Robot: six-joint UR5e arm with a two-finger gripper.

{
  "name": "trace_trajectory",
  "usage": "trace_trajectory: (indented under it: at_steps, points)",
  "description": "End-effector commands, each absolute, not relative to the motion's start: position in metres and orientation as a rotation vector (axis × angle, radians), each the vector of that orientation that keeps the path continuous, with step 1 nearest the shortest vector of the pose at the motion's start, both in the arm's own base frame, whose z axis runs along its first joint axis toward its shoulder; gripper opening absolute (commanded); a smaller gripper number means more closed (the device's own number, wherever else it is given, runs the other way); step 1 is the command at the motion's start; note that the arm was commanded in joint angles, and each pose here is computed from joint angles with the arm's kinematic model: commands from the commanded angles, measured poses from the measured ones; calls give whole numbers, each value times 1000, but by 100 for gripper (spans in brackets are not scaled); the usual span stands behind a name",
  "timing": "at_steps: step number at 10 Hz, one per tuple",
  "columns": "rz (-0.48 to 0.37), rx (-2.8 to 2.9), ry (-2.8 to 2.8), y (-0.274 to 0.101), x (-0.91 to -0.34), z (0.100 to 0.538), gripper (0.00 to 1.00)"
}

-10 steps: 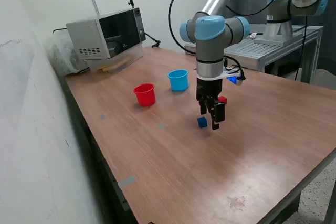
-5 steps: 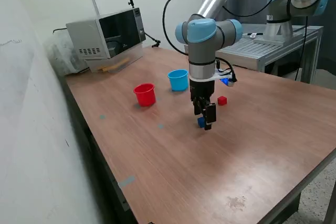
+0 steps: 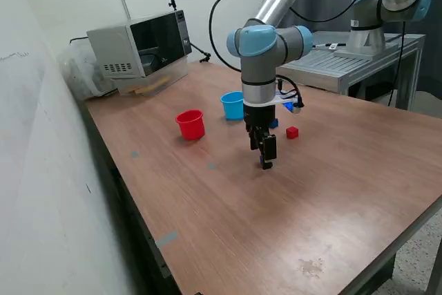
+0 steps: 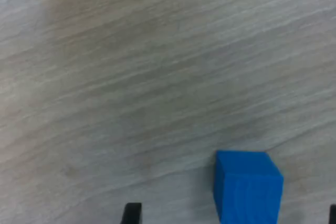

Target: Place red objects in the red bin, and blue objects in the blue bin.

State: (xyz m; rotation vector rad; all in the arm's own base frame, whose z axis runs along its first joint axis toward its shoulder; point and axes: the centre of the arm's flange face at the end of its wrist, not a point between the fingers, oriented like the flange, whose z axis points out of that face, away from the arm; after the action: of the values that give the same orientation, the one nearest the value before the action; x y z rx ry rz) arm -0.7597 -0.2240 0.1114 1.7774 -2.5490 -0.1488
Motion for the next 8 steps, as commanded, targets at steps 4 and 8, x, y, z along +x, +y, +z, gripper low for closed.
trace_trajectory:
  at_steps: [4, 8]
  points:
    - [-143, 1799, -2547, -232, -755, 108, 100]
    - [-141, 1800, -2545, -234, -754, 108, 100]
